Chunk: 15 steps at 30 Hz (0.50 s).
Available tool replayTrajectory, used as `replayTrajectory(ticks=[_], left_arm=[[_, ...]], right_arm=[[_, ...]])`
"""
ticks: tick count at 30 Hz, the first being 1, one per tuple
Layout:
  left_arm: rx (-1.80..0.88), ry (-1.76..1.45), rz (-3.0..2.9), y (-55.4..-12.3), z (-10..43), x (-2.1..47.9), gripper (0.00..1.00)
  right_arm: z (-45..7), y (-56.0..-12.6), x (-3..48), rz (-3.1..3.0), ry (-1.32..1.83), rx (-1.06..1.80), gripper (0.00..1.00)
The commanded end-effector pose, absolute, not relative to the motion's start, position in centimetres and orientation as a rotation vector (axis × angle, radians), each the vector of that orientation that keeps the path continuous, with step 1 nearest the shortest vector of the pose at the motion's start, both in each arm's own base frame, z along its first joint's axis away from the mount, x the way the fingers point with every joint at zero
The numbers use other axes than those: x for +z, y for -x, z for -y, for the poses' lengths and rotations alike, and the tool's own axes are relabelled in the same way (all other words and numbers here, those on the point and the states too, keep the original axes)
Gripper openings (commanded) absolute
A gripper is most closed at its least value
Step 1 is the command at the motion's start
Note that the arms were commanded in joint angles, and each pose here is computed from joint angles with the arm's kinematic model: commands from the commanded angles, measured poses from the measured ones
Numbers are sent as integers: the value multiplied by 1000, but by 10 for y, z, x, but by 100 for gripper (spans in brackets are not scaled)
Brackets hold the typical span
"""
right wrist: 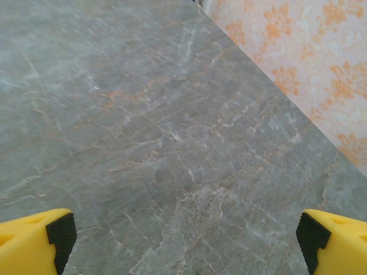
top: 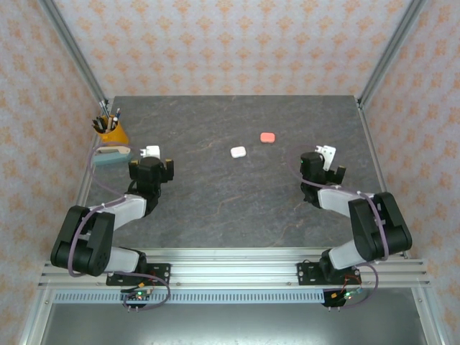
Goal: Insert the wireless bluetooth earbuds into the charging case
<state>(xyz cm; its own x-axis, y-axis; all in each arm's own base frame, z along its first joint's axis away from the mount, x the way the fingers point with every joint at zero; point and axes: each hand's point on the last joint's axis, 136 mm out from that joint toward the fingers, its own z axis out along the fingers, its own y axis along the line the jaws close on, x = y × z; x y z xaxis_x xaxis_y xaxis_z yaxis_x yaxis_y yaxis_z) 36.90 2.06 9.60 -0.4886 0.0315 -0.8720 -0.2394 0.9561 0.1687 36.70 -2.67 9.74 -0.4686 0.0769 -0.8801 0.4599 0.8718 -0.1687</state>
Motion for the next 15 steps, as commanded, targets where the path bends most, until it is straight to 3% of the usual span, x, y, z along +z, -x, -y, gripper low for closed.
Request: replayTrajectory(ticks=[1, 9, 15], left_arm=[[219, 175, -1945, -388, -24, 116, 100], [156, 161, -1965, -394, -24, 94, 100], [150, 161, -1972, -394, -24, 93, 100]], right_arm=[[18, -374, 120, -1929, -348, -372, 100], [16, -378, 120, -1926, -213, -402, 100], [50, -377, 98, -1823, -439, -246, 100]])
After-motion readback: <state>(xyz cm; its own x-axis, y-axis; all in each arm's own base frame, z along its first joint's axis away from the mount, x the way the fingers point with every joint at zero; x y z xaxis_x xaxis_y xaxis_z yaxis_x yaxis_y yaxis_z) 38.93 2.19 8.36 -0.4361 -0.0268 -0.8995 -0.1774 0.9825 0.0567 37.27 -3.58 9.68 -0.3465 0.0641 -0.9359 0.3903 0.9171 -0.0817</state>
